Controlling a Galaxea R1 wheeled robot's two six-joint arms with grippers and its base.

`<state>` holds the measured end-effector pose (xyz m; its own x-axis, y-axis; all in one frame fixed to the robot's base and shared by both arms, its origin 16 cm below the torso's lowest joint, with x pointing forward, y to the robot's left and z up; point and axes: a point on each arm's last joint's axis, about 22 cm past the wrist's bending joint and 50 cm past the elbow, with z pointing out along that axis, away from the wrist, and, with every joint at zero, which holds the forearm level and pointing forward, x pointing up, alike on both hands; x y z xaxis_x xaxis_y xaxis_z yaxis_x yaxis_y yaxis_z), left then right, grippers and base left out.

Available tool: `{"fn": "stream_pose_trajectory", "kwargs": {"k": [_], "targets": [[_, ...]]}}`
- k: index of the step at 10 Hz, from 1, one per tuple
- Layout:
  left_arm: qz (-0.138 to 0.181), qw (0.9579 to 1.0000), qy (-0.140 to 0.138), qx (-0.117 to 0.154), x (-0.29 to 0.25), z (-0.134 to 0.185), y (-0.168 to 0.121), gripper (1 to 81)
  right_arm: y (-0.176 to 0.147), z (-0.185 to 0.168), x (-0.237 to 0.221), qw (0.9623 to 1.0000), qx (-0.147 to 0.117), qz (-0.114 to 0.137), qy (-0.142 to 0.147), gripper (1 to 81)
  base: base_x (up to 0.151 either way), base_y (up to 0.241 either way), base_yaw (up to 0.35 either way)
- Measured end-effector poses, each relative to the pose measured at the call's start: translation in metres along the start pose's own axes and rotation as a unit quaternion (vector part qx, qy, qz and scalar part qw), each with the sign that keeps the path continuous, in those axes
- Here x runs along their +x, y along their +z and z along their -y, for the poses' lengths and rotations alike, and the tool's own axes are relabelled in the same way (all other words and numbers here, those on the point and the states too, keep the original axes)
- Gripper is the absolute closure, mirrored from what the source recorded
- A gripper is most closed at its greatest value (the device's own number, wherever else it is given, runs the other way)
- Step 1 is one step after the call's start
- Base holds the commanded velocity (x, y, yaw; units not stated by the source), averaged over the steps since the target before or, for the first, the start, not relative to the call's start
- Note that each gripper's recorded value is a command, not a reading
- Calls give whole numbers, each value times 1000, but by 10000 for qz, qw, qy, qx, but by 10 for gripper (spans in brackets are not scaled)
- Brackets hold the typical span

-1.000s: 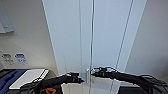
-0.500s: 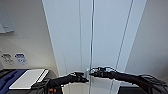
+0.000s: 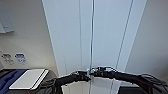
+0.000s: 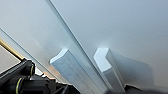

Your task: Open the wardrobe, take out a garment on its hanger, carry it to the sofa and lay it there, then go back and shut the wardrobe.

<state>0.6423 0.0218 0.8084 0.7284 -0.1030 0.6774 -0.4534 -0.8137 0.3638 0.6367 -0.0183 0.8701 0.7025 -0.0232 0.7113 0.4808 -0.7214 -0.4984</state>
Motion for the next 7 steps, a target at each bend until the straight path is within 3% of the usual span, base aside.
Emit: {"fn": "stream_pose_trajectory", "kwargs": {"k": [7], "targets": [[26,9998,148,143,7,-17,16,10,0,2,-2,10000,33,-5,3,10,0,0,0]]}}
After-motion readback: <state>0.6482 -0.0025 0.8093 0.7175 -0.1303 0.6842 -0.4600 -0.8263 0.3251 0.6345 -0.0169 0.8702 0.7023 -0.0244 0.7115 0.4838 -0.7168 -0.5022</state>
